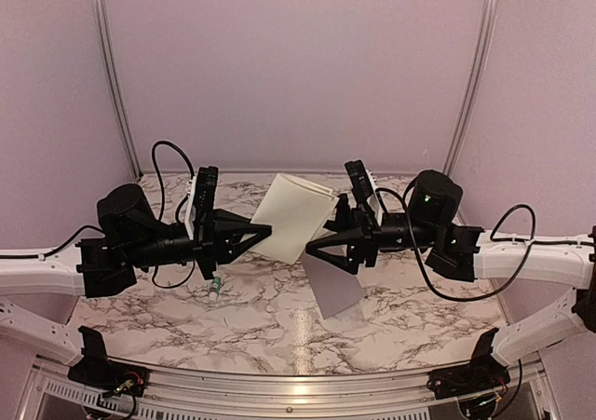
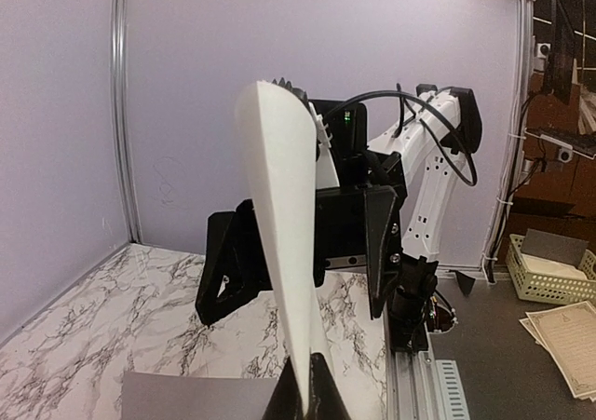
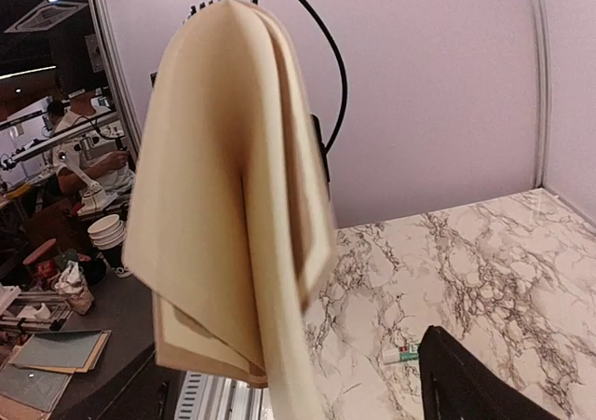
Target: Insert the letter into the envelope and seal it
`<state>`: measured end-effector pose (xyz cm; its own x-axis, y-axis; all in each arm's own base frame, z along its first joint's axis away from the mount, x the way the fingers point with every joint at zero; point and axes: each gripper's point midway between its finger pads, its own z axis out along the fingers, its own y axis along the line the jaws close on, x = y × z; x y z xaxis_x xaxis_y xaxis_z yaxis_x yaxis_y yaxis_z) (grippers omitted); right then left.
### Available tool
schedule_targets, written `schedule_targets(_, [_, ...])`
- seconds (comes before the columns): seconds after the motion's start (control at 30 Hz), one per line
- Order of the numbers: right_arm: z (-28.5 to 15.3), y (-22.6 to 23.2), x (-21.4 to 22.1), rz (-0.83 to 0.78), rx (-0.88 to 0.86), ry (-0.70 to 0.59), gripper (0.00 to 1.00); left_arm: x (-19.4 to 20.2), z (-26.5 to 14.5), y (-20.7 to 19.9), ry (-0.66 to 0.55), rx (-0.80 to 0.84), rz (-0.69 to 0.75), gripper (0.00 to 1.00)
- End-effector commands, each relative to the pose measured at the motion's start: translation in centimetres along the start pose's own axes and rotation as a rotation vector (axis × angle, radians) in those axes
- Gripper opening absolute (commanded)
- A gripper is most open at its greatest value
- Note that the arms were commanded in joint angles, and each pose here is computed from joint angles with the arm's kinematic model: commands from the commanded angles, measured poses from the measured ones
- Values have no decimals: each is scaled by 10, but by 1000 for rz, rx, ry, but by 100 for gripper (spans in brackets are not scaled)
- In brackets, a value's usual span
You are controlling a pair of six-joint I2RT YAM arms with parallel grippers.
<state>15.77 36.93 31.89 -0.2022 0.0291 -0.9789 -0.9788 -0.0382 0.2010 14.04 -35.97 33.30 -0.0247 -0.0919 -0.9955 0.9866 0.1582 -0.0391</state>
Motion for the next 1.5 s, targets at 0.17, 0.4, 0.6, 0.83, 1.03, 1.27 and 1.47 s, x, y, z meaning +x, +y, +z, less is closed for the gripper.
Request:
schedule_targets(0.17, [14, 18, -34, -35, -156, -95, 50, -19, 19, 1, -84, 29, -19, 3])
schedule_targets(0.4, [17, 12, -32, -29, -138, -95, 11, -23, 20, 4, -115, 19, -33, 3])
schedule_targets(0.6, [13, 16, -30, -30, -141, -89, 0, -19, 10, 0, -114, 19, -29, 29])
schedule_targets(0.83, [7, 23, -17, -60, -160, -30, 0, -16, -7, -1, -98, -11, -26, 87])
schedule_targets(1.03, [1, 34, -1, -113, -198, 45, 0, -11, 1, -11, 7, 57, -67, 86])
schedule_targets(1.27, [-3, 39, 7, -146, -202, 79, 0, -16, 4, -26, 23, 157, -102, 77])
schedule_targets(1.47, [-4, 44, 12, -156, -212, 91, 0, -11, 13, -26, 53, 176, -122, 73])
